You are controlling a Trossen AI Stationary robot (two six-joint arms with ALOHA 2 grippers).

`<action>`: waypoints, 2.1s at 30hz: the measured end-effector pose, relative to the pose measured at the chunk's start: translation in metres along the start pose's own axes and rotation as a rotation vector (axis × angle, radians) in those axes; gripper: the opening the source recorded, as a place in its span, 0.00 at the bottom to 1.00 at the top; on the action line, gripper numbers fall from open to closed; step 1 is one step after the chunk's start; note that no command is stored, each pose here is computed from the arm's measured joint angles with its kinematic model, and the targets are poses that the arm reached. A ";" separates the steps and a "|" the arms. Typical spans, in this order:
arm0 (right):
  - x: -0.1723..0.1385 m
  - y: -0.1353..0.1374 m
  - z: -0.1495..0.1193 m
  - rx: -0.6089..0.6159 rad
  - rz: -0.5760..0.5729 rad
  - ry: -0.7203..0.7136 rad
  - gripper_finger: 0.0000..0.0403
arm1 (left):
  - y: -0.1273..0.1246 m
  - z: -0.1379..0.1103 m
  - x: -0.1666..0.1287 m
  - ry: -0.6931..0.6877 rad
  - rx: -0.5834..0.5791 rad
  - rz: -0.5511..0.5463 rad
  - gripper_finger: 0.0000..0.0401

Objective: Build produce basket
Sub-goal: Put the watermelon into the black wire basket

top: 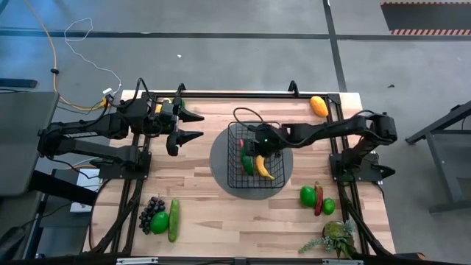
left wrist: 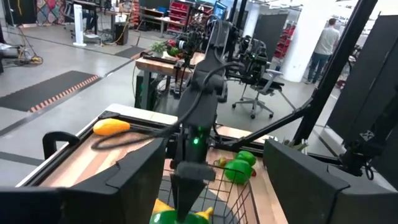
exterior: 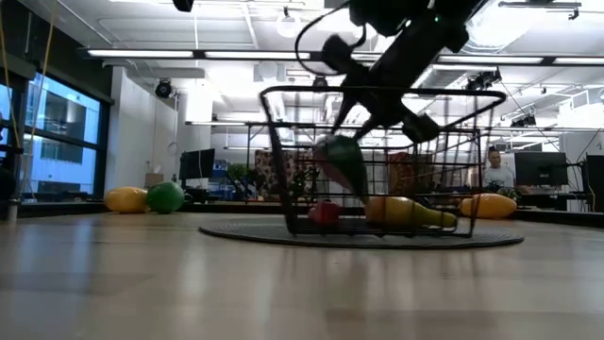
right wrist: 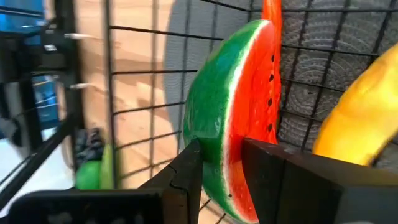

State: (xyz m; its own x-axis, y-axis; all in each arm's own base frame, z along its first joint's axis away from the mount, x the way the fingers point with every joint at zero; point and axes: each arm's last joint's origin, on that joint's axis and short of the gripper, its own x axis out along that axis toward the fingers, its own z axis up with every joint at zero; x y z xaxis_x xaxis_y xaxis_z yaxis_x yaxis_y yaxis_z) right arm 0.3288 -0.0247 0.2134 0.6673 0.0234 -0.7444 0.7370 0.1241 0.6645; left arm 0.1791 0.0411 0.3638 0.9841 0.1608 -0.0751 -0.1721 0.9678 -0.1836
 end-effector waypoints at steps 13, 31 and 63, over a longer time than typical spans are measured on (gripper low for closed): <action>0.009 -0.016 0.006 0.028 -0.152 -0.028 0.20 | 0.000 0.000 0.000 0.000 0.038 0.000 0.66; 0.018 -0.022 0.011 -0.001 -0.197 -0.068 0.20 | 0.000 0.000 0.000 -0.002 0.053 0.008 0.66; -0.013 -0.007 0.017 -0.195 -0.047 -0.022 0.44 | 0.001 0.000 0.000 -0.003 0.052 0.019 0.66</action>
State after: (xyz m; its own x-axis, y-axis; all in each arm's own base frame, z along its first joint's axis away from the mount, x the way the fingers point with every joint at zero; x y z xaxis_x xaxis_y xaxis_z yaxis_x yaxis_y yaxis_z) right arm 0.3170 -0.0429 0.2195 0.6366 -0.0085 -0.7711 0.7337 0.3146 0.6022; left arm 0.1790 0.0416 0.3638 0.9809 0.1797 -0.0748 -0.1884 0.9733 -0.1310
